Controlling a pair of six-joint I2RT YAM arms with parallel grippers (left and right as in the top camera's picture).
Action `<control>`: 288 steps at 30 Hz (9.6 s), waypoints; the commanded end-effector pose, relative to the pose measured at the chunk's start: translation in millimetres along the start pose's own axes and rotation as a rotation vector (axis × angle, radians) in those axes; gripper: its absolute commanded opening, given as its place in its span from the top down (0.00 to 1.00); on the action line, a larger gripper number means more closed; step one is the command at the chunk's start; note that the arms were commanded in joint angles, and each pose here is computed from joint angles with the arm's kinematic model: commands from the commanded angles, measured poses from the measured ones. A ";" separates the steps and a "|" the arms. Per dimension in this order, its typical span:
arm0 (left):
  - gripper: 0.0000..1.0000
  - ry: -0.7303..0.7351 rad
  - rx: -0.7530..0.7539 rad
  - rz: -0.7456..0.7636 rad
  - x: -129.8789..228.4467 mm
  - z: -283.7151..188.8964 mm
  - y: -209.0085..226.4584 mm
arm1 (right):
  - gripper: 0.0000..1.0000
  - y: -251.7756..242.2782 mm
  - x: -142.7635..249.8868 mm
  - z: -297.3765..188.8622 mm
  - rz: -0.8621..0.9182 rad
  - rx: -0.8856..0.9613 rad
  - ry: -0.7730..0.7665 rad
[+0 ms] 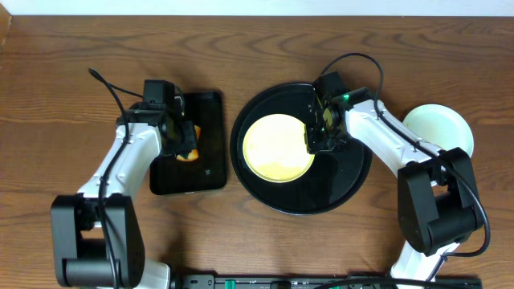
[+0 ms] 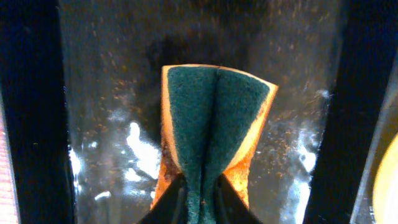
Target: Clean dirty plates on tray and stack at the side
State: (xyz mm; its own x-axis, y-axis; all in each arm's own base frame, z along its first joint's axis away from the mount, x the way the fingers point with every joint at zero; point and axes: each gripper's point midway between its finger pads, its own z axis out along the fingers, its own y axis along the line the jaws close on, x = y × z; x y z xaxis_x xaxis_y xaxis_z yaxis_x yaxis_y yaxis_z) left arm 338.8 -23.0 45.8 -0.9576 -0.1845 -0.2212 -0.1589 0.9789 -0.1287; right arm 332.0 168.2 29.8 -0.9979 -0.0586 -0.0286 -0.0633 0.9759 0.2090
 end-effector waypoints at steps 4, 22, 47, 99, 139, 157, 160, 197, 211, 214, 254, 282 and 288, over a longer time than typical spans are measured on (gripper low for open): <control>0.56 0.061 -0.031 0.006 13.6 14.5 8.1 | 0.60 6.3 2.6 -2.0 -0.026 -0.011 -0.001; 0.39 0.043 -0.029 -0.061 37.7 -50.8 7.7 | 0.46 10.4 -9.9 -0.4 -0.036 -0.027 -0.049; 0.39 0.055 -0.032 -0.062 40.2 -50.3 8.3 | 0.99 -9.3 -28.0 9.3 -0.002 0.028 -0.095; 0.39 0.047 -0.030 -0.061 38.4 -50.2 7.9 | 0.99 10.3 -28.4 -219.0 -0.366 1.054 -0.819; 0.39 0.047 -0.030 -0.061 38.4 -50.2 7.9 | 0.99 -314.1 21.3 -178.9 0.829 0.519 -0.435; 0.24 -0.067 0.018 0.133 18.8 -77.0 -25.8 | 0.63 -196.9 -16.2 -162.8 0.362 -0.050 -0.405; 0.18 -0.066 0.025 0.201 23.5 -77.8 -37.7 | 0.61 -179.9 -14.8 -170.3 0.283 0.002 -0.415; 0.16 -0.670 0.121 0.107 111.2 -211.0 0.9 | 0.01 -106.7 123.3 -158.8 0.075 0.092 -0.643; 0.16 -0.668 0.120 0.107 111.5 -210.6 1.1 | 0.01 -104.0 124.9 -162.8 0.063 0.087 -0.664; 0.16 -0.668 0.120 0.107 111.5 -210.6 1.1 | 0.01 -107.1 129.2 -169.6 0.057 0.105 -0.696; 0.15 -0.668 0.120 0.107 111.5 -210.6 1.1 | 0.01 -116.1 91.5 -157.2 -0.124 0.120 -1.463; 0.15 -0.668 0.120 0.107 111.5 -210.6 1.1 | 0.01 -116.1 91.5 -157.1 -0.124 0.120 -1.463; 0.15 -0.668 0.120 0.107 111.5 -210.6 1.1 | 0.01 -116.0 91.5 -157.3 -0.124 0.120 -1.463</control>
State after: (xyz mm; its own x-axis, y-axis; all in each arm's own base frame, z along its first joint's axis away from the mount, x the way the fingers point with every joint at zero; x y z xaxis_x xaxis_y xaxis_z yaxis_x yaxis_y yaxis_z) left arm 180.9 -27.5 226.8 -0.6069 -0.1499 -0.7805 0.0022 0.9817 -0.1903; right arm 246.0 17.1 156.7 -0.0806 0.0590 -0.9950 -0.0720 0.9953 0.0649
